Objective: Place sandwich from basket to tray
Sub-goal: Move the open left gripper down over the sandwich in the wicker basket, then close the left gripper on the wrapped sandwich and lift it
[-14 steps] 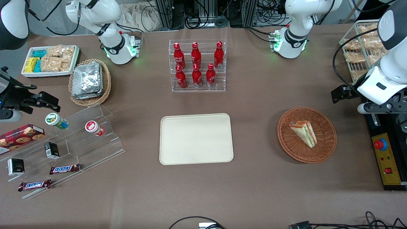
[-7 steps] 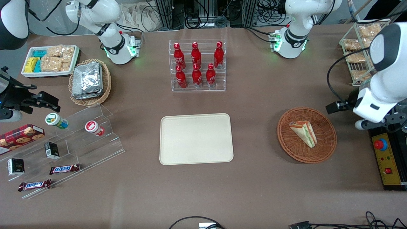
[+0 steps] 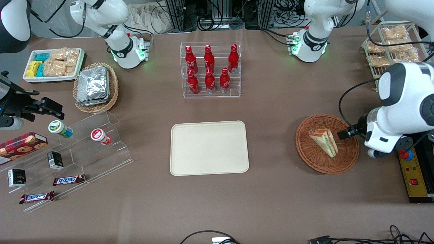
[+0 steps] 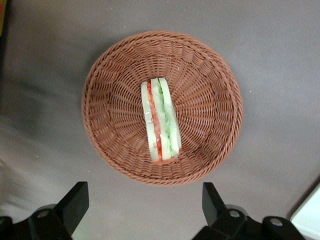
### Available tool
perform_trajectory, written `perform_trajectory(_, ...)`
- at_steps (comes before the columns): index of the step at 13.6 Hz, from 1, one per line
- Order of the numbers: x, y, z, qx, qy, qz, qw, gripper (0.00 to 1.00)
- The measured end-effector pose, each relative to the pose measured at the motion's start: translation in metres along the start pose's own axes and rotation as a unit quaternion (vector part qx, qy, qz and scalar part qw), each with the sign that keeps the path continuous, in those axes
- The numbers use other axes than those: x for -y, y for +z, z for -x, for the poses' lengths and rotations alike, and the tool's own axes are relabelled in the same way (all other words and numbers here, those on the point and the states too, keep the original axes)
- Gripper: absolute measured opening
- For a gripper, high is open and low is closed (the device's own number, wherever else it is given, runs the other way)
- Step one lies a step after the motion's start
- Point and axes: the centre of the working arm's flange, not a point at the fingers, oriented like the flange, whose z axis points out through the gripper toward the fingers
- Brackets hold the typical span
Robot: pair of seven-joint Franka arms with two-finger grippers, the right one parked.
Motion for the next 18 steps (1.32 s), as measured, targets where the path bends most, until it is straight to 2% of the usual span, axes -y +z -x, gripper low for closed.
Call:
perform_trajectory(2,-0.005,0.024,-0.007,0.012,-0.017,0.001,0.9998,1.0)
perform_trajectory(5,-0.013,0.065,-0.013,0.029,-0.04,0.015,0.9987,1.0)
perform_trajectory(12,-0.015,0.152,-0.026,0.055,-0.086,0.011,0.9948,1.0)
perform_trajectory(18,-0.001,0.2,-0.025,0.05,-0.098,0.02,0.9937,1.0)
